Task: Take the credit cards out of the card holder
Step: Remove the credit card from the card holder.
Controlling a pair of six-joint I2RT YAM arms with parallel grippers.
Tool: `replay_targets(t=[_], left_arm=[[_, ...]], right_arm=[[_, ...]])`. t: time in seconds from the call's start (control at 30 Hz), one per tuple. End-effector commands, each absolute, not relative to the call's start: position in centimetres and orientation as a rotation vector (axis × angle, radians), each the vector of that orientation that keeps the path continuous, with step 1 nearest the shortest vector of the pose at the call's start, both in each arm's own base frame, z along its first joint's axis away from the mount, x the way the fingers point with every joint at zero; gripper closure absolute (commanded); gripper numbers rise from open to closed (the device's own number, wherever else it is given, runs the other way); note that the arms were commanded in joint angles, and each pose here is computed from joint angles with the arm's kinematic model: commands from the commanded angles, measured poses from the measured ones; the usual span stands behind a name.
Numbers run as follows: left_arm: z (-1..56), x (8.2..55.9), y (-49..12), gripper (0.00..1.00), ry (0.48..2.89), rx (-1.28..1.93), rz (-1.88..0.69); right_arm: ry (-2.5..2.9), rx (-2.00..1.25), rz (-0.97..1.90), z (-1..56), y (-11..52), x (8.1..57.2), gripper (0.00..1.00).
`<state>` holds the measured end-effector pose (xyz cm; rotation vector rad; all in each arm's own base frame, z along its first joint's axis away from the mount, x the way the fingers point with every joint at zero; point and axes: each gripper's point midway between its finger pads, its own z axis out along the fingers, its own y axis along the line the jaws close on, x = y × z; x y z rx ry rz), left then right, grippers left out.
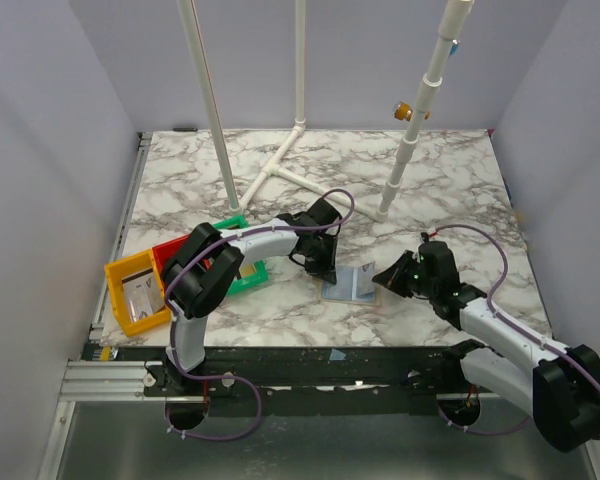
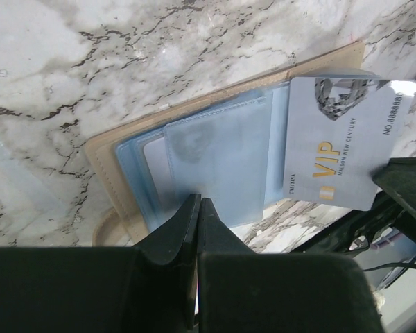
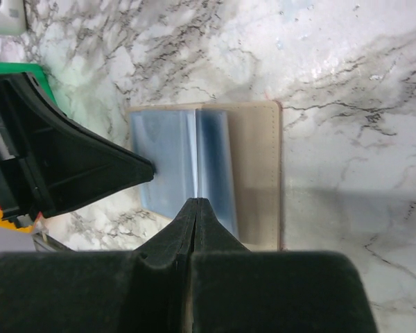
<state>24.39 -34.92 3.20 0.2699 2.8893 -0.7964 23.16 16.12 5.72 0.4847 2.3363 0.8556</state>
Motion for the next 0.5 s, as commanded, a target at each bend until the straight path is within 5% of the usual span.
replay_targets(t=[0.0, 0.2, 0.47], left_arm=[[3.4, 25.3, -33.3, 0.99, 2.874, 0.263, -0.686], [6.3, 25.9, -33.9, 0.93, 2.817, 0.265, -0.761], [10.5, 26.8, -34.2, 0.48, 2.719, 0.214, -1.023]], right_arm=[[2.33, 0.484, 0.814, 6.7, 15.6, 23.8, 0.99], [2.309, 0.471, 0.855, 8.2, 16.2, 24.3, 0.99], [2.265, 0.448, 0.921, 11.1, 17.2, 25.4, 0.99]])
